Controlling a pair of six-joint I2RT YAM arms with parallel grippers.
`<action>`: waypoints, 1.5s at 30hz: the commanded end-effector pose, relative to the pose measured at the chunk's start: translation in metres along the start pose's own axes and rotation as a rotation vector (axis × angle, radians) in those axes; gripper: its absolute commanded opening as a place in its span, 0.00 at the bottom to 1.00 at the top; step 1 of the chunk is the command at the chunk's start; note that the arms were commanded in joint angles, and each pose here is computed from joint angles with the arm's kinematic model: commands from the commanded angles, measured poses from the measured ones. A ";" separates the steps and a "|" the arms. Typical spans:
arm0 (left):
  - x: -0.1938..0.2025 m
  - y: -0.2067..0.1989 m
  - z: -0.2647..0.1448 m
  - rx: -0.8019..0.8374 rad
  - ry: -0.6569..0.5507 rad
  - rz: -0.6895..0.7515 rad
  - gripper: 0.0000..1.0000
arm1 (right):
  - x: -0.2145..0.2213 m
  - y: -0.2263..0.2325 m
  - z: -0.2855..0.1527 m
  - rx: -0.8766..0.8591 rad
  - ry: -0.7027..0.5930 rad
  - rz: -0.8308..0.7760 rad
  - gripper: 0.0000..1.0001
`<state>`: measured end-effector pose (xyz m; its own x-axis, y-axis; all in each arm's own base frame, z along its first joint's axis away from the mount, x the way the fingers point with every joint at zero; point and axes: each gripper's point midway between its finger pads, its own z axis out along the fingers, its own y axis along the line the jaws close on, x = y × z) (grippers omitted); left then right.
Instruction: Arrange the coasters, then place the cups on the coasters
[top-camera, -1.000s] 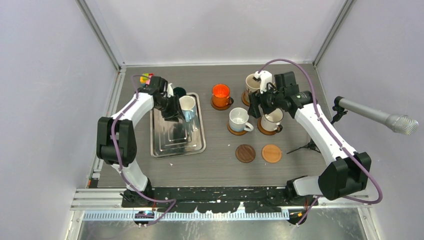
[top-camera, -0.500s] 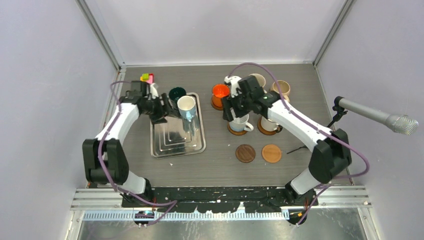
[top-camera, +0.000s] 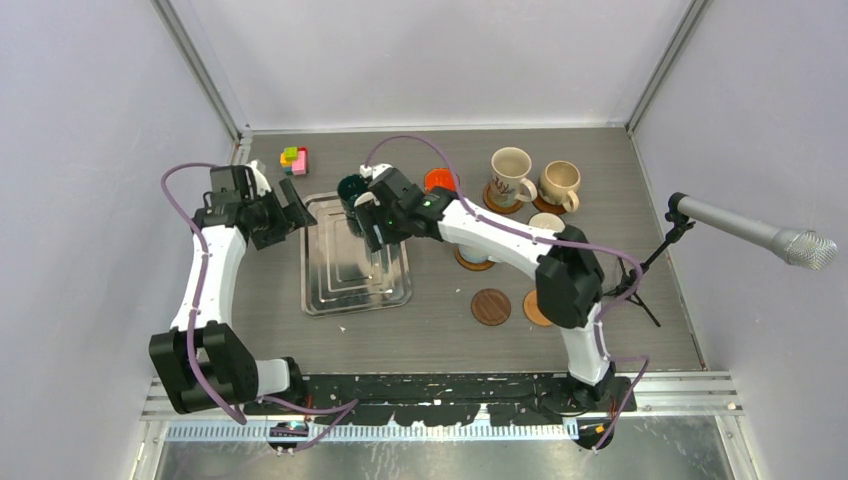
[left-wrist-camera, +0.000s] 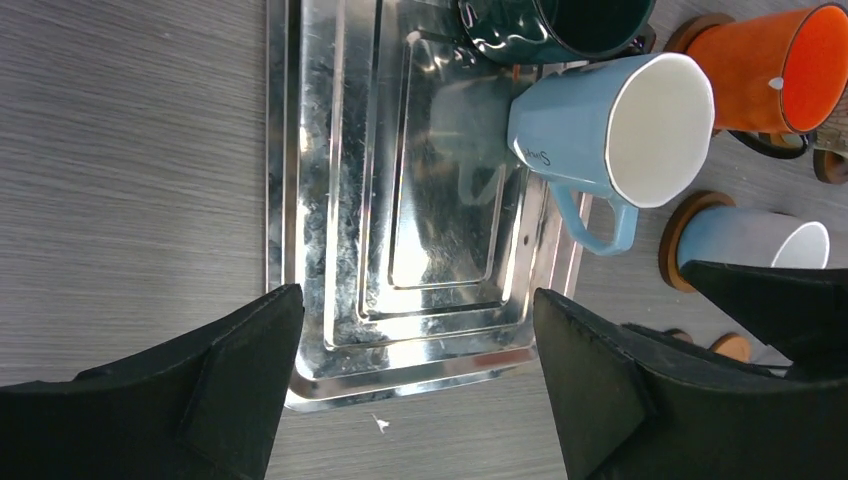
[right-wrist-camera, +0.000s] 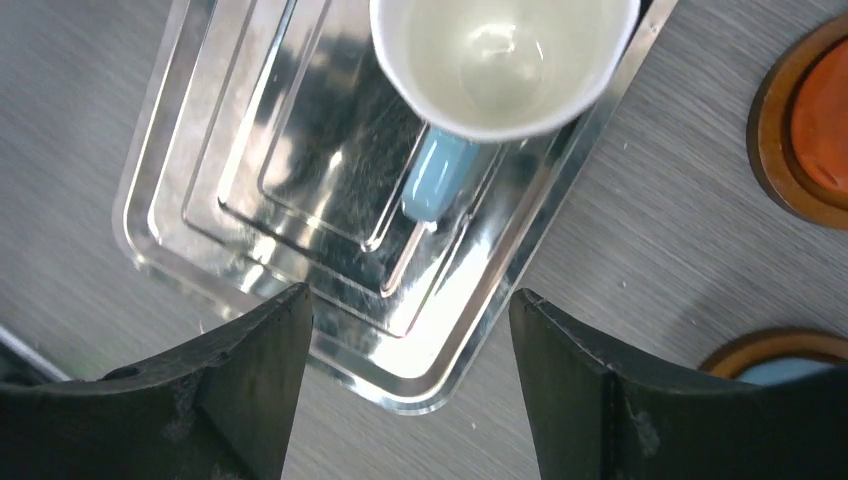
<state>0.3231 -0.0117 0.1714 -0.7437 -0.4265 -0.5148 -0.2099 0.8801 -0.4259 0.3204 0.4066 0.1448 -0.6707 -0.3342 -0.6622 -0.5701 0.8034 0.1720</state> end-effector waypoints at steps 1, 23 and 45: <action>-0.011 0.007 -0.015 -0.045 -0.069 0.038 0.87 | -0.026 -0.009 0.012 0.123 -0.063 0.106 0.77; -0.021 0.024 -0.010 -0.060 -0.071 -0.009 0.89 | -0.015 -0.032 0.080 0.226 0.017 0.120 0.59; -0.024 0.028 0.000 -0.035 -0.057 -0.011 0.89 | -0.038 -0.037 0.049 0.134 -0.036 0.043 0.00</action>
<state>0.3242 0.0219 0.1617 -0.7207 -0.4705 -0.5091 -0.2886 0.8714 -0.3968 0.3866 0.4135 0.0775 -0.7533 -0.2992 -0.5856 -0.4015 0.9145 0.0493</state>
